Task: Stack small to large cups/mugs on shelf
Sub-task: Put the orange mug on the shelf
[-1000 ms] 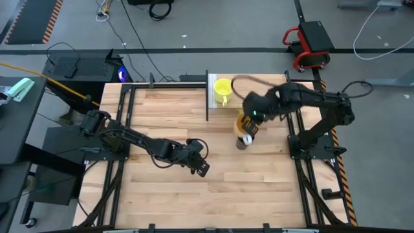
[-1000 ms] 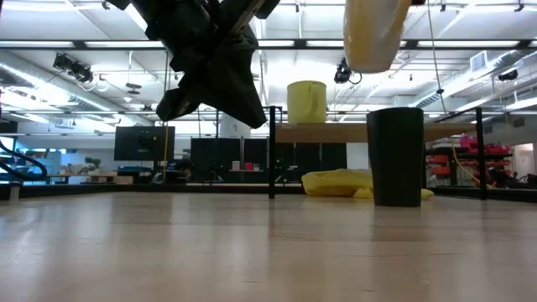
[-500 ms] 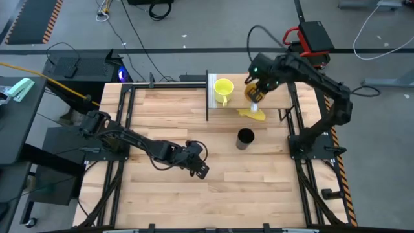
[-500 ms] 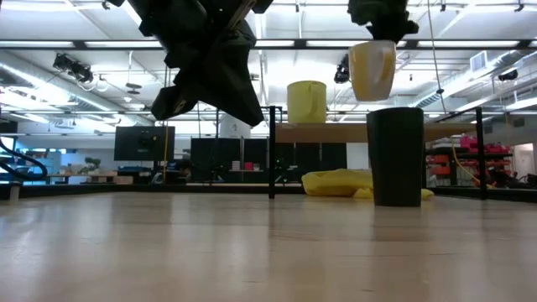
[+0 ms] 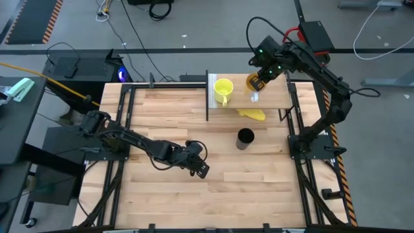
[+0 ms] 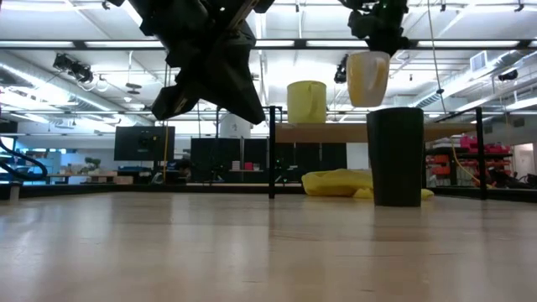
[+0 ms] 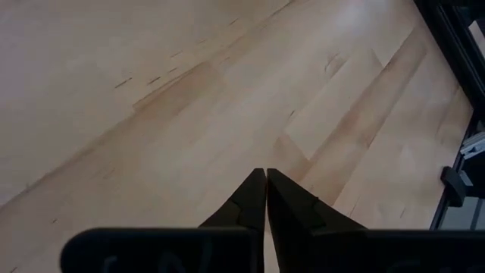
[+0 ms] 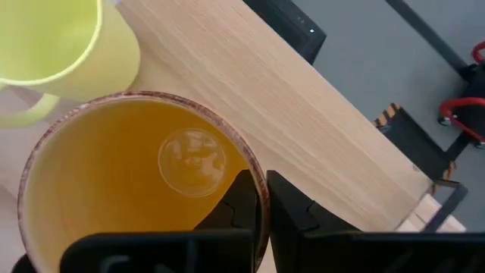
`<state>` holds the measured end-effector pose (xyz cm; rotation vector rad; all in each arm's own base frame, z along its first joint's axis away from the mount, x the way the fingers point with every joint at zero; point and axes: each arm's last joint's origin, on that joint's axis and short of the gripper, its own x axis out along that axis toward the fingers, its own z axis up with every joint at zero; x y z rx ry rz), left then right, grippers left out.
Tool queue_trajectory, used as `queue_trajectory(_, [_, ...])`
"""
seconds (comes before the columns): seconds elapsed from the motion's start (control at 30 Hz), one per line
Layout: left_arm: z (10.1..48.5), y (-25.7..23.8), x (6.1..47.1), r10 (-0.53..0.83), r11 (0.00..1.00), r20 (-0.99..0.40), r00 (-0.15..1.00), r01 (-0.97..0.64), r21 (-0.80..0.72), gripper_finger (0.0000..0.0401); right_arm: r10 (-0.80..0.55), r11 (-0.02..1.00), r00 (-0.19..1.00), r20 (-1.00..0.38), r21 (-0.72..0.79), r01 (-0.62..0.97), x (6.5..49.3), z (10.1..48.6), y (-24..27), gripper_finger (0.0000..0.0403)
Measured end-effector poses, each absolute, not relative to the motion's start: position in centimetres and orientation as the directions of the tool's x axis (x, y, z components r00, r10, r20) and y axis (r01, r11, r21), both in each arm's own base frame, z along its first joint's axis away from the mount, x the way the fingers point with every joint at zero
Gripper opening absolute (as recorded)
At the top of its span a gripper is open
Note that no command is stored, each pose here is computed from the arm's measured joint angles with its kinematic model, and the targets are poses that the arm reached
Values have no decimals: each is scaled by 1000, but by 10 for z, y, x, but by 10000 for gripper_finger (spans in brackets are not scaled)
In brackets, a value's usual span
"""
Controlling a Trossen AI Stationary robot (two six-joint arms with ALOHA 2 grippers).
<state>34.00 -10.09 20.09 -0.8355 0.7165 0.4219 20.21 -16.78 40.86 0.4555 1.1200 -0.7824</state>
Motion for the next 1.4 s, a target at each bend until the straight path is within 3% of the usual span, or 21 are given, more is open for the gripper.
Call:
queue_trajectory(0.57, [201, -101, 340, 64, 613, -718, 693, -595, -520, 30, -244, 692, 196, -950, -28, 722, 221, 386, -188, 14])
queue_trajectory(1.4, [201, -101, 340, 75, 622, -716, 694, -594, -510, 23, -191, 659, 201, -961, 26, 752, 216, 370, -202, 14])
